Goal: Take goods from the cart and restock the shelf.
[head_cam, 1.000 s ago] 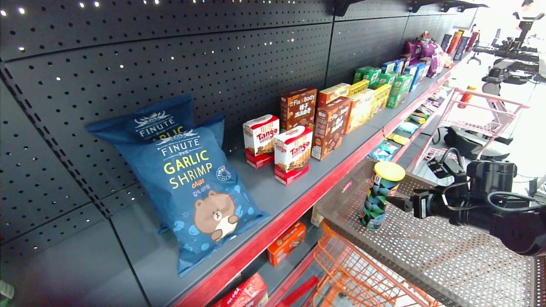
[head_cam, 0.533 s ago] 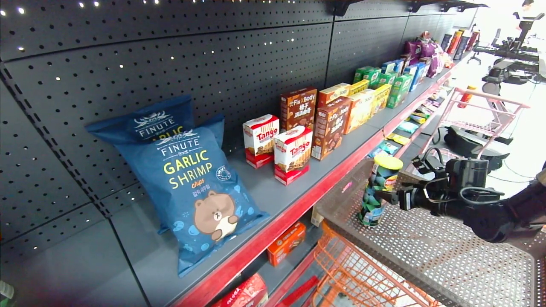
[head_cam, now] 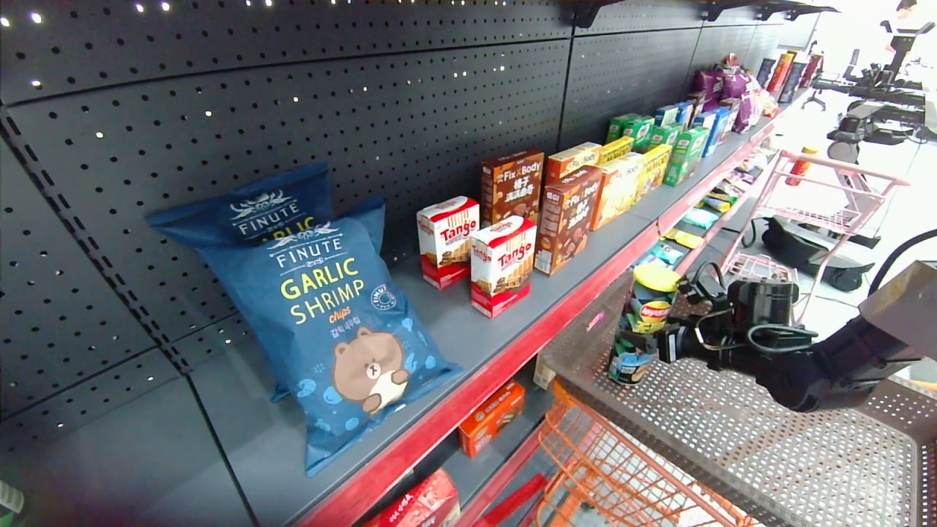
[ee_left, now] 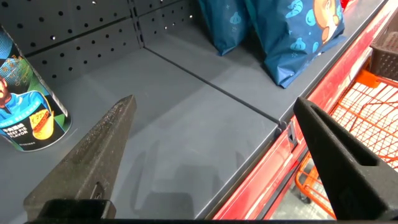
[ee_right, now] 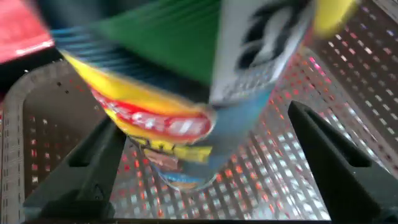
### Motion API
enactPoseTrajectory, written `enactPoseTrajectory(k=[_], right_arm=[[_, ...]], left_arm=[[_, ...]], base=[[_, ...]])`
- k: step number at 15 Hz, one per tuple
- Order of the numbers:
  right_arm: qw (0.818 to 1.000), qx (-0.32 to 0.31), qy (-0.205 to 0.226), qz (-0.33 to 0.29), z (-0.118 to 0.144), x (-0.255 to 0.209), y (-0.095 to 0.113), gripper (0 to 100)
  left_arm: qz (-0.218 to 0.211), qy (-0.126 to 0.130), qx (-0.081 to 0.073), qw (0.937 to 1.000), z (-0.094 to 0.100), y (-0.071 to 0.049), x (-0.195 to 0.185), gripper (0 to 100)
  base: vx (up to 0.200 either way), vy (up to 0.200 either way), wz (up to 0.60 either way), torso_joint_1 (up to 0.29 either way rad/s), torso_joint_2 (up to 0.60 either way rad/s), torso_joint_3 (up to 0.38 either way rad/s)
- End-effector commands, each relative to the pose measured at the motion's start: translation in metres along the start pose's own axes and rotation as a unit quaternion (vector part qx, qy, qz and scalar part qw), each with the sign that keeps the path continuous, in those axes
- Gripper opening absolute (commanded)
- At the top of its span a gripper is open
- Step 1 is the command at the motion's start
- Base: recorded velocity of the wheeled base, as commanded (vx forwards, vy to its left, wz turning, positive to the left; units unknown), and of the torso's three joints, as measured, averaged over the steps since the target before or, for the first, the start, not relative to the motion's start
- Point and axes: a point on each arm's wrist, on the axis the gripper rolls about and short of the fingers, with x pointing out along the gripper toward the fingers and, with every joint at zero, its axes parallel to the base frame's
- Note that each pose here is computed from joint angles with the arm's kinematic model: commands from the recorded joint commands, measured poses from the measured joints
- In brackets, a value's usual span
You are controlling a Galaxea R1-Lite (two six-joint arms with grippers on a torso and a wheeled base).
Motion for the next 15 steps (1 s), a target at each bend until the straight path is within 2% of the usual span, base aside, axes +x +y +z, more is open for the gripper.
enactPoseTrajectory(k=[1,3,6,7,9,11,13,15], right_arm=[[1.000,-0.003,-0.012,0.021,0.001,0.009,0.000,0],[0.999,-0.009,-0.020,0.025,0.005,0.007,0.001,0],[0.999,-0.012,-0.036,0.011,0.023,-0.021,0.001,0],[0.999,-0.002,-0.046,-0.006,0.037,-0.047,0.005,0],[0.997,0.043,-0.057,-0.033,0.048,-0.094,0.025,0],[0.993,0.074,-0.071,-0.057,0.046,-0.155,0.059,0],[0.991,0.072,-0.088,-0.077,0.036,-0.206,0.081,0],[0.981,0.068,-0.122,-0.131,0.028,-0.258,0.094,0]], left_arm=[[0.000,0.001,0.000,1.0000,0.000,0.000,0.000,100],[0.000,0.000,0.000,1.0000,0.000,0.000,0.000,100],[0.000,0.000,0.000,1.0000,0.000,0.000,0.000,100],[0.000,0.001,0.000,1.0000,0.000,0.000,0.000,100],[0.000,0.001,0.000,1.0000,0.000,0.000,0.000,100],[0.000,0.000,0.000,1.0000,0.000,0.000,0.000,100],[0.000,0.001,0.000,1.0000,0.000,0.000,0.000,100],[0.000,0.001,0.000,1.0000,0.000,0.000,0.000,100]], base=[[0.000,0.000,0.00,0.000,0.00,0.000],[0.000,0.000,0.00,0.000,0.00,0.000],[0.000,0.000,0.00,0.000,0.00,0.000],[0.000,0.000,0.00,0.000,0.00,0.000],[0.000,0.000,0.00,0.000,0.00,0.000],[0.000,0.000,0.00,0.000,0.00,0.000],[0.000,0.000,0.00,0.000,0.00,0.000],[0.000,0.000,0.00,0.000,0.00,0.000]])
